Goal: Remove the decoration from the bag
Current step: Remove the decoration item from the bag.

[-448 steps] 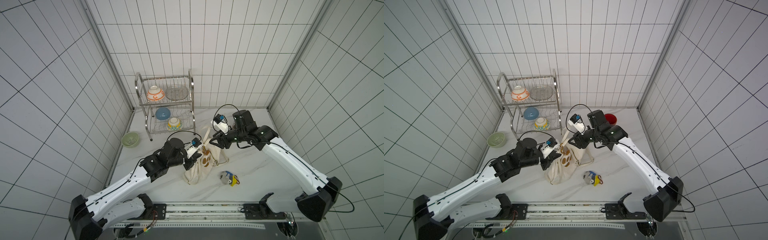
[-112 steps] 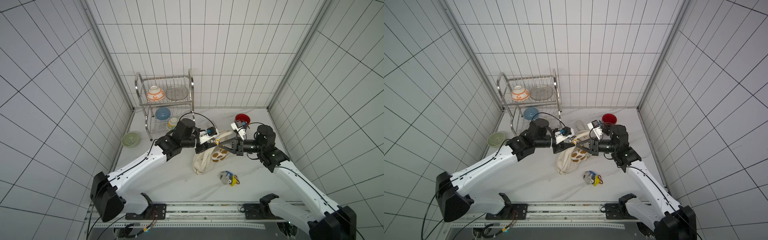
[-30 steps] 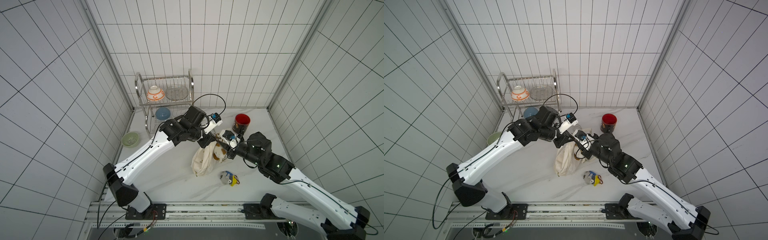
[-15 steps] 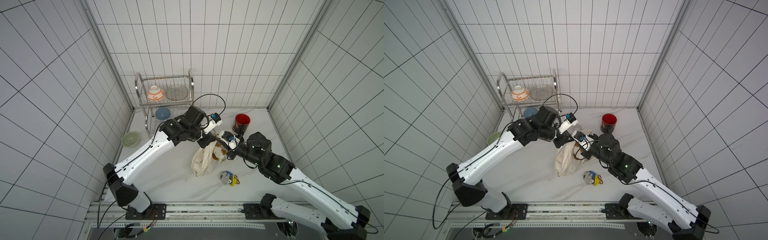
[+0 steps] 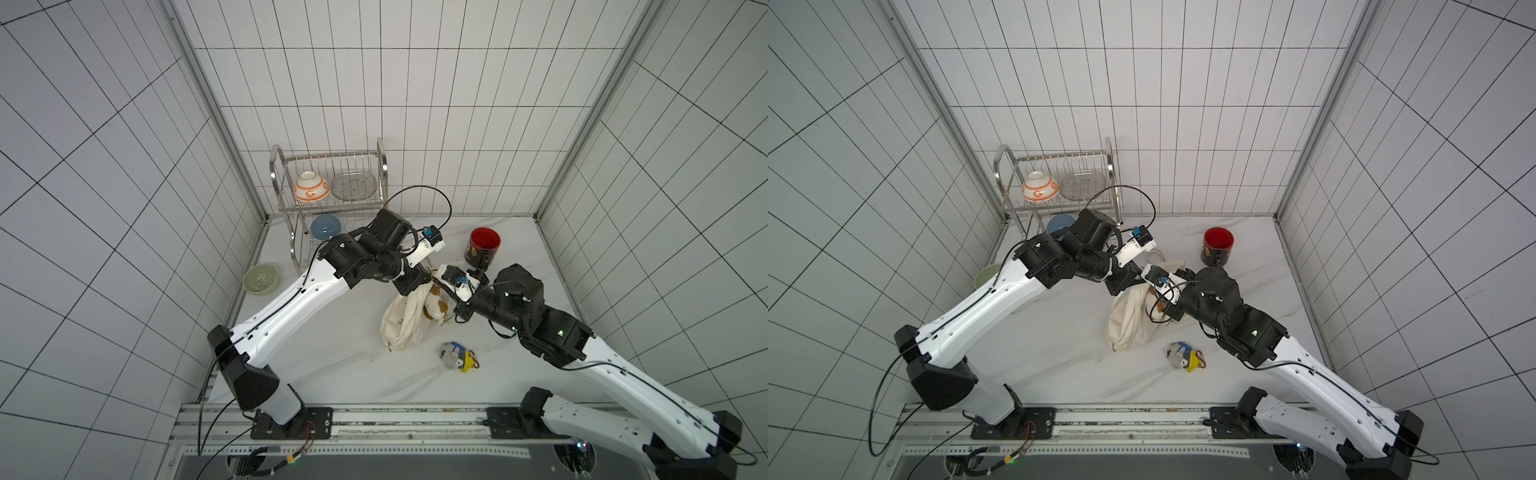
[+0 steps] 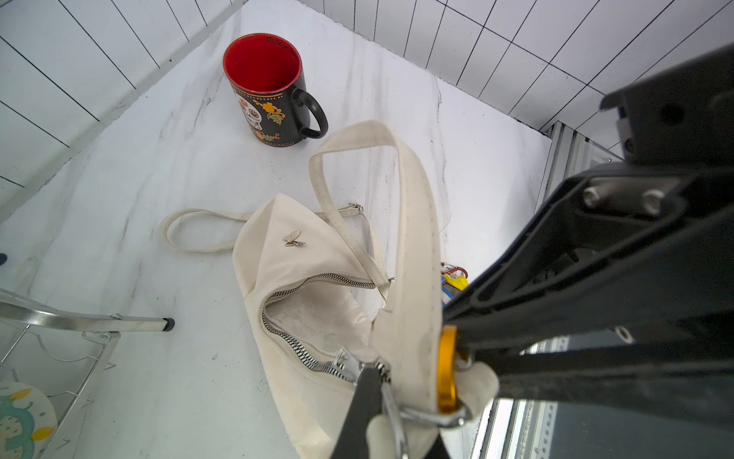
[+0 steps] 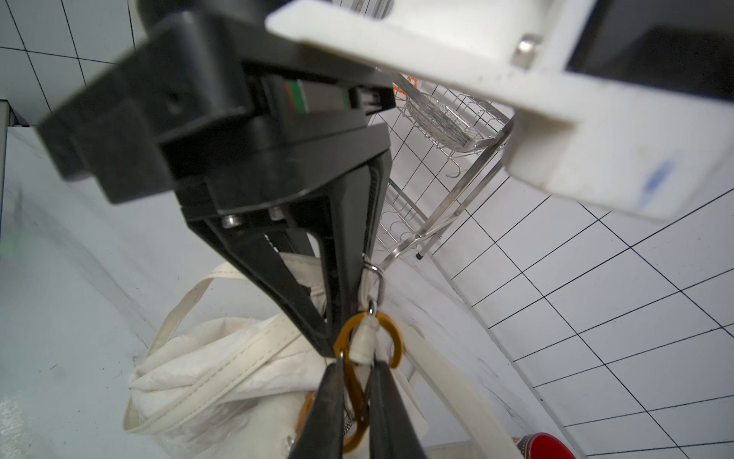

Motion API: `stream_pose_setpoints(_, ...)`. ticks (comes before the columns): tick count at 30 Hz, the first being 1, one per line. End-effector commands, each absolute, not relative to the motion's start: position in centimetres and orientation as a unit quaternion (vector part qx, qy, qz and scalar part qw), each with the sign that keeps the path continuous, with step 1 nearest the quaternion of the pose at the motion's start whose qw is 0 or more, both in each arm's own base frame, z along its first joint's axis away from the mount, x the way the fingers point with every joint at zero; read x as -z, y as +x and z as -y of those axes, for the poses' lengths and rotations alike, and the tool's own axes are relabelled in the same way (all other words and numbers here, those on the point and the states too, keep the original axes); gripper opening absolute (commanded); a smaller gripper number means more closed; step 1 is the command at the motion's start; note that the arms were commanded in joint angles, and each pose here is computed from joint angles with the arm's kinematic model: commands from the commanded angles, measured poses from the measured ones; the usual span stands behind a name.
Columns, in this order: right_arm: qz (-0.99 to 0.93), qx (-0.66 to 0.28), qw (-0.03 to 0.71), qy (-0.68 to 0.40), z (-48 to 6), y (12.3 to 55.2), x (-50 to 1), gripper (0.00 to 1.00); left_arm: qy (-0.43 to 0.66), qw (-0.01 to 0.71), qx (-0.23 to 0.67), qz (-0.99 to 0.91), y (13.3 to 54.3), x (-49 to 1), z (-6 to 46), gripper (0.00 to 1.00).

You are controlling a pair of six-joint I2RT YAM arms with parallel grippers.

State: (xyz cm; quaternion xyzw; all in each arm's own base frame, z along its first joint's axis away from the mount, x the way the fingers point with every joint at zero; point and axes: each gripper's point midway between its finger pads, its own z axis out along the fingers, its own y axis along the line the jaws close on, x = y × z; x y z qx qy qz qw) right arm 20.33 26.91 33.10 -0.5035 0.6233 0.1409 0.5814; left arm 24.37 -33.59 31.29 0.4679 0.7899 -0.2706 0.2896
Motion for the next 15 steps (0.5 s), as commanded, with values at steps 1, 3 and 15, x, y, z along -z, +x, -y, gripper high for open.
stream_pose_setpoints(1, -0.616, -0.143, 0.583, -0.510, -26.9, 19.9, -34.1, 0.01, 0.485, 0.288, 0.272, -0.780, 23.9, -32.0, 33.6, 0.00)
stream_pose_setpoints(3, -0.616, -0.143, 0.581, -0.513, -26.8, 19.8, -34.1, 0.00, 0.488, 0.288, 0.271, -0.778, 23.8, -32.2, 33.6, 0.00)
stream_pose_setpoints(15, -0.600, -0.193, 0.525, -0.573, -28.0, 17.1, -33.5, 0.00, 0.544, 0.306, 0.216, -0.750, 23.3, -31.5, 33.0, 0.00)
